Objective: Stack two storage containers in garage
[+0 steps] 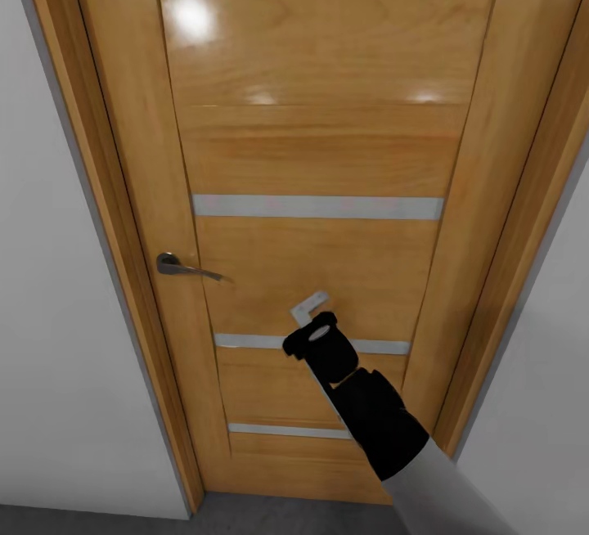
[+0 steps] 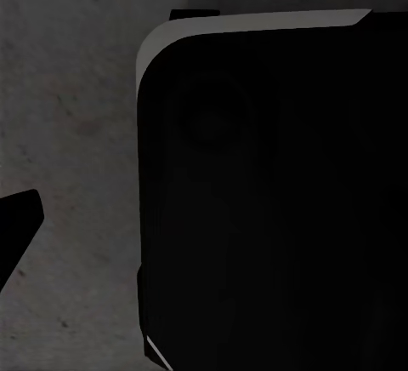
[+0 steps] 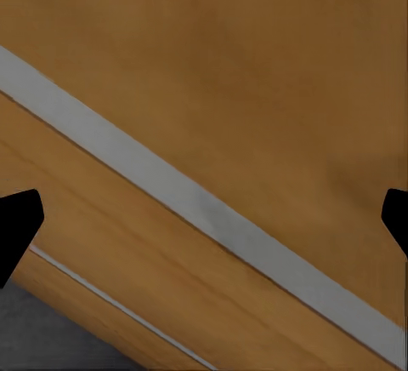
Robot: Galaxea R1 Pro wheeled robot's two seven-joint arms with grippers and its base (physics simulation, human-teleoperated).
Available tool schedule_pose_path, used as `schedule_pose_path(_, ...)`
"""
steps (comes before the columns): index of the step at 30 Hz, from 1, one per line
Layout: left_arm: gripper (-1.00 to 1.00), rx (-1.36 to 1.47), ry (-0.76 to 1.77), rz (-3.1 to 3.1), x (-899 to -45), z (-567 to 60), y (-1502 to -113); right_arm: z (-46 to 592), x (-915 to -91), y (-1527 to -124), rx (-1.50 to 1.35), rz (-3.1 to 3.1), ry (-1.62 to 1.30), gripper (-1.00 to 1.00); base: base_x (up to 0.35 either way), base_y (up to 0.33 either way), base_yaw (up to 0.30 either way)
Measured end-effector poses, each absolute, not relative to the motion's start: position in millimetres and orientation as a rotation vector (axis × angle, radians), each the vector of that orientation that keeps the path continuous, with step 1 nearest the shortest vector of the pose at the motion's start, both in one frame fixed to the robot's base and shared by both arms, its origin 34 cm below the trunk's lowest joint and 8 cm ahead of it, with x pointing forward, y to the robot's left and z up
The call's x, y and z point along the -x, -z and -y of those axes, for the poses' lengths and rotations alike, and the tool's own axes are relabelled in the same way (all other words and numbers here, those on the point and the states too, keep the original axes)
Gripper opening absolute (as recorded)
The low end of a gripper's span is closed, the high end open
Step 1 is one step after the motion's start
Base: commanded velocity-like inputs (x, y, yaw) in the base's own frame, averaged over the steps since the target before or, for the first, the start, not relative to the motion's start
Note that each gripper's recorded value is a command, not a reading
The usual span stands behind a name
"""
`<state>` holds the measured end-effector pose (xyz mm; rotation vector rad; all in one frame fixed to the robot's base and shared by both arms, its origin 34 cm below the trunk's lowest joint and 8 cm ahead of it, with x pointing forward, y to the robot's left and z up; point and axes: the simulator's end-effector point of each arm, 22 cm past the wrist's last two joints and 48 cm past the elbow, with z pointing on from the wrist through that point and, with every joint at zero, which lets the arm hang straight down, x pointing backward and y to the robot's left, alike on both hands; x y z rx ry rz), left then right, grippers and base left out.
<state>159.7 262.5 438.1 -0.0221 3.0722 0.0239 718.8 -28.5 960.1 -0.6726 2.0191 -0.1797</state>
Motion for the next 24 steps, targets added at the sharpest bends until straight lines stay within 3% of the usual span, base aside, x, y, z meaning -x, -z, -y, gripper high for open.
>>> schedule_pose_path(24, 1.0, 0.022, -0.024, -3.072, -160, -263, -438, 58, -788, -915, 0.739, -2.028, 0.305, 1.0, 0.0, 0.0, 0.0)
